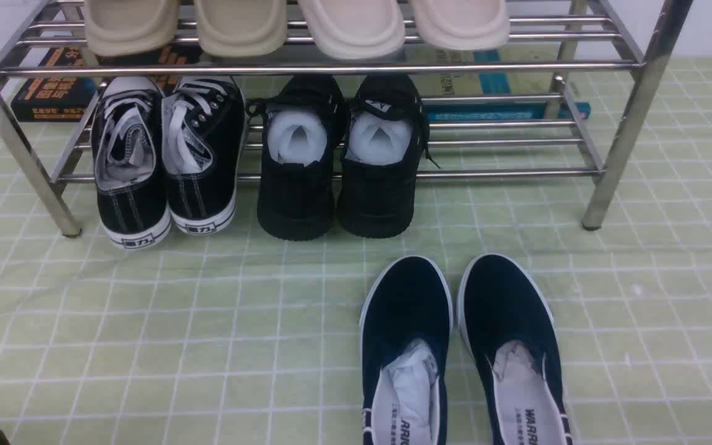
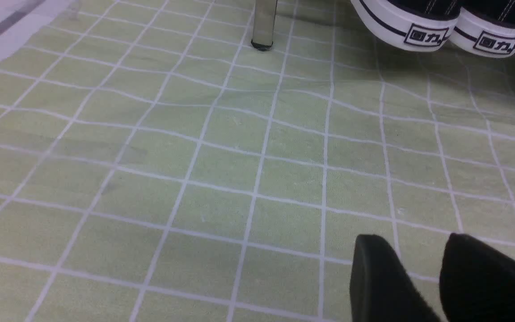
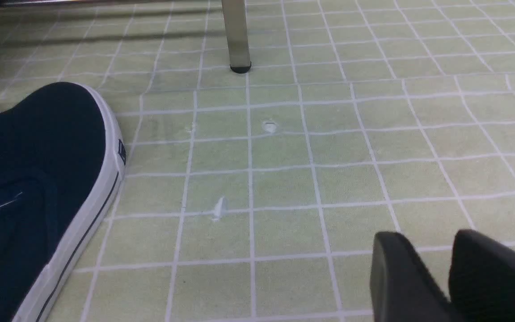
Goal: Take the shoes off the shelf with your hand from the green coffee tablecloth.
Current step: 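Grasp the leftmost shoe on the bottom shelf of the shoe rack with the left gripper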
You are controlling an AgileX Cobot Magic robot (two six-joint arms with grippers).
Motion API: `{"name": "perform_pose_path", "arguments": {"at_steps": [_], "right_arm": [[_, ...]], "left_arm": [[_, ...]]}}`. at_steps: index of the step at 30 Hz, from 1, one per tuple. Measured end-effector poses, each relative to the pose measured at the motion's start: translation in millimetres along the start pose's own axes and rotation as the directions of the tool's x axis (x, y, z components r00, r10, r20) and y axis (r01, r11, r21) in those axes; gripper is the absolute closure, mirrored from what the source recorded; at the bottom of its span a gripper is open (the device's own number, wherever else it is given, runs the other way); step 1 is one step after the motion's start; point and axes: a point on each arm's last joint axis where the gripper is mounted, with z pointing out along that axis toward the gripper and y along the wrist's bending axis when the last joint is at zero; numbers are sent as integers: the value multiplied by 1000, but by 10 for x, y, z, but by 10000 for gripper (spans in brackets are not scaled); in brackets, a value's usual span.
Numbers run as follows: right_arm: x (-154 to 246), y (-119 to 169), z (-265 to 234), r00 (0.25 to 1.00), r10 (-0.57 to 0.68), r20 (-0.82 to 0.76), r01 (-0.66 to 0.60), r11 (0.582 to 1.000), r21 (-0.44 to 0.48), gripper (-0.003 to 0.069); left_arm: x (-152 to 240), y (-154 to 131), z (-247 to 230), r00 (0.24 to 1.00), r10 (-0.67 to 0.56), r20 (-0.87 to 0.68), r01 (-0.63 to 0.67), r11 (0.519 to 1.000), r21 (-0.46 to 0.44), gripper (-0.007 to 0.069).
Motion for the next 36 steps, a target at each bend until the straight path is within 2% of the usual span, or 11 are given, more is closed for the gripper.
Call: {"name": "perform_pose_path", "arguments": {"at_steps": [36], "right_arm": [[0,0,0,1000,0,0,0,1000,0,422]], "left_arm": [[0,0,0,1000,0,0,0,1000,0,384]]}}
